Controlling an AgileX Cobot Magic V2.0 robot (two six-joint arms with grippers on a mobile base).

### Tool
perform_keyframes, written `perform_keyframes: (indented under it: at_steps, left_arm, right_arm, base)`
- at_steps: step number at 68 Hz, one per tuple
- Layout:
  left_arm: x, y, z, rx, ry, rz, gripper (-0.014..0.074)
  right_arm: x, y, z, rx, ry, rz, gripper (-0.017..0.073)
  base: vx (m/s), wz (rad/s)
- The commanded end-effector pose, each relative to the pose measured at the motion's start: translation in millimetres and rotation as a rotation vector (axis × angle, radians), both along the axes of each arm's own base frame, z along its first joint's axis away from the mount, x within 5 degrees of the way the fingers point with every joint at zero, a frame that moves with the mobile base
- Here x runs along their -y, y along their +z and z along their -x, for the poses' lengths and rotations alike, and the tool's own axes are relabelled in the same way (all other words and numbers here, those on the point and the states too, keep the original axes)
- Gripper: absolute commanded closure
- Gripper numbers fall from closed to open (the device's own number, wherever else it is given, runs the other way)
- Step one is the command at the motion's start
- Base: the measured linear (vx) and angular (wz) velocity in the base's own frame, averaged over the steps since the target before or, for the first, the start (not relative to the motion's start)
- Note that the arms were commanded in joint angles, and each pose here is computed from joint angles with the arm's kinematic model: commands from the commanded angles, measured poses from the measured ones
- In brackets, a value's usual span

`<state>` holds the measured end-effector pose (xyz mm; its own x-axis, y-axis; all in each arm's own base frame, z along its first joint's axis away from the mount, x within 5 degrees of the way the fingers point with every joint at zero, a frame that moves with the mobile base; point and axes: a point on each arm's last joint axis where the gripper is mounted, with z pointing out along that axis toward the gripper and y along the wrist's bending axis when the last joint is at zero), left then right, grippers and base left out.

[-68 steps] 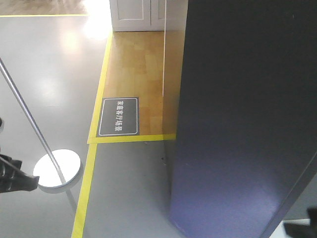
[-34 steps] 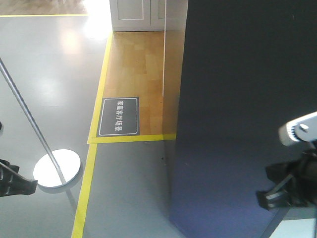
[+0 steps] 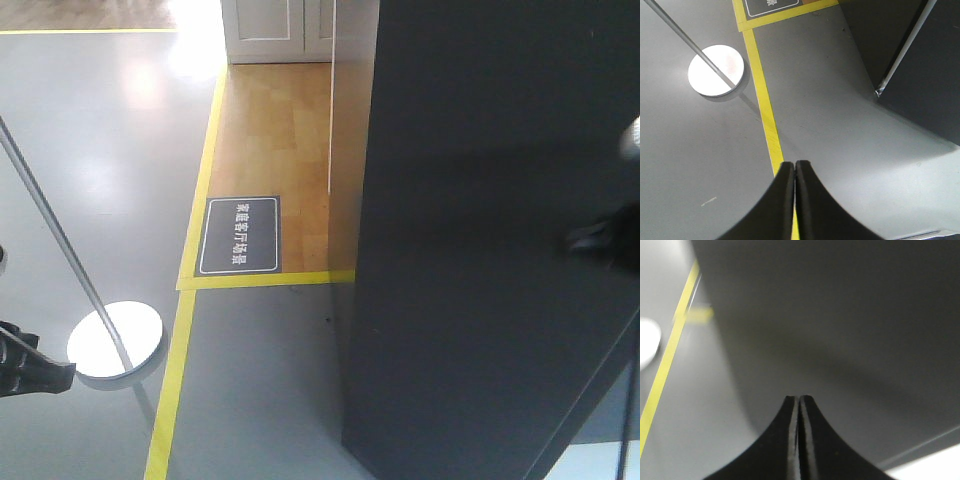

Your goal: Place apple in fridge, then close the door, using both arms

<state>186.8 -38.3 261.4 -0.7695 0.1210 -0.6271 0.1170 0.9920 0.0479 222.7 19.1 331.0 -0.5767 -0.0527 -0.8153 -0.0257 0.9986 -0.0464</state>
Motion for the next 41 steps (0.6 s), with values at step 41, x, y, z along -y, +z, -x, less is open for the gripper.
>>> perform_keyframes:
  at_steps: [41]
  left_arm:
    - [0.9, 13.5, -3.1, 0.082, -0.002, 0.024, 0.06]
  right_arm:
    - [58.5, 58.0, -88.7, 0.339, -0.162, 0.028, 0.0563]
  base:
    - [0.0, 0.0]
